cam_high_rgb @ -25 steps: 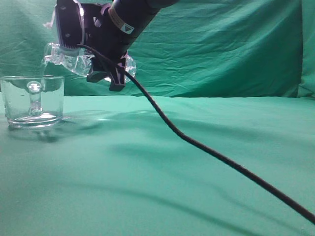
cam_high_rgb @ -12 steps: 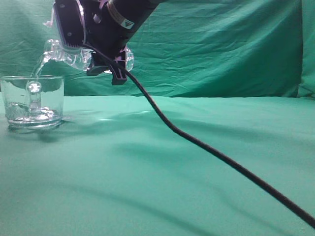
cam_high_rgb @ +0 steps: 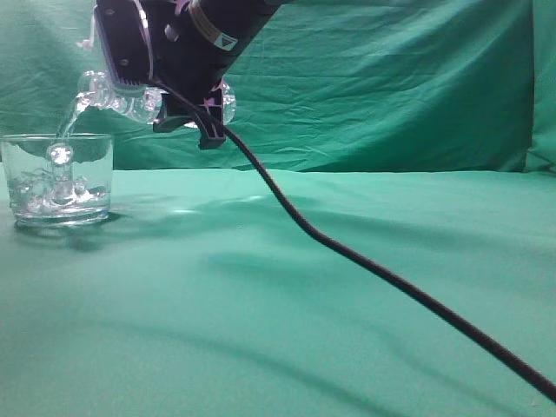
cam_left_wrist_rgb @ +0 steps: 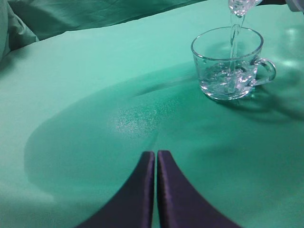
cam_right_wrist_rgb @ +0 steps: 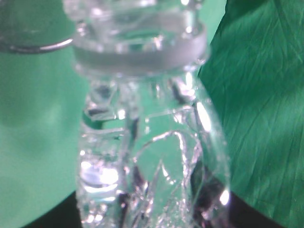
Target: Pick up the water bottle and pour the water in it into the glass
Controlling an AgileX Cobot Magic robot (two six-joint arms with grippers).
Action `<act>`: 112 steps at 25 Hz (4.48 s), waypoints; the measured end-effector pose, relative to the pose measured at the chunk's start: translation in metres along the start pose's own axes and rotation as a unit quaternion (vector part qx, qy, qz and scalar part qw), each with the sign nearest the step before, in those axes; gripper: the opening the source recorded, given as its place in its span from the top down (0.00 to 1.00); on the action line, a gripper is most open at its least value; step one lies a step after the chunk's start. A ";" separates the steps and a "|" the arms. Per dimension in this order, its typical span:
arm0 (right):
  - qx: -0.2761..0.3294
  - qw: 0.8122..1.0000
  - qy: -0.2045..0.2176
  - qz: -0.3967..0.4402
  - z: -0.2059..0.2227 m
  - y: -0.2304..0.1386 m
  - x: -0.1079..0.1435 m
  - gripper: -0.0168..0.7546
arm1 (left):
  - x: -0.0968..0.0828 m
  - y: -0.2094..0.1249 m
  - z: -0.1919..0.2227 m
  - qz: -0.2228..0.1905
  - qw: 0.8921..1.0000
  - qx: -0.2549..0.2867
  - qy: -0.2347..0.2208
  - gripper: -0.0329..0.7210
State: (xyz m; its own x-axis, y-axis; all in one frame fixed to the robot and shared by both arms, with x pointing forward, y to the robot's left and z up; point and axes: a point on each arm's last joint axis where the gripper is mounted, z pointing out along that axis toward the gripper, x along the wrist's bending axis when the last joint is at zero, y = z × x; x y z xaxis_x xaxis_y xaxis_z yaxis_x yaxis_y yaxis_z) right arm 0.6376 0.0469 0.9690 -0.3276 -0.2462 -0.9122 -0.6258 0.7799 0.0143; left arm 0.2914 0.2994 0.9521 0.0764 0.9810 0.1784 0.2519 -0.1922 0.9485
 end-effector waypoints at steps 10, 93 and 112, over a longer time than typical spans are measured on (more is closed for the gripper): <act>0.000 0.999 0.000 0.049 0.000 0.000 0.000 0.56 | 0.000 0.000 0.000 0.000 1.000 0.000 0.000 0.96; 0.051 0.686 -0.059 0.723 -0.203 -0.132 -0.017 0.56 | 0.000 0.000 0.000 0.000 1.000 0.000 0.000 0.96; -0.009 0.723 -0.090 0.685 -0.217 -0.145 0.051 0.56 | 0.000 0.000 0.000 0.000 1.000 0.000 0.000 0.96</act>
State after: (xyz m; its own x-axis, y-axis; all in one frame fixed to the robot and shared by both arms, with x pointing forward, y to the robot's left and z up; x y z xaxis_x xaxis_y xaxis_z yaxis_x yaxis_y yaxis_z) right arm 0.5586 -0.2037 1.0090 -0.5522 0.8303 -0.0754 0.1895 0.2131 0.9585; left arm 0.2914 0.2994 0.9521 0.0764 0.9810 0.1784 0.2519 -0.1922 0.9485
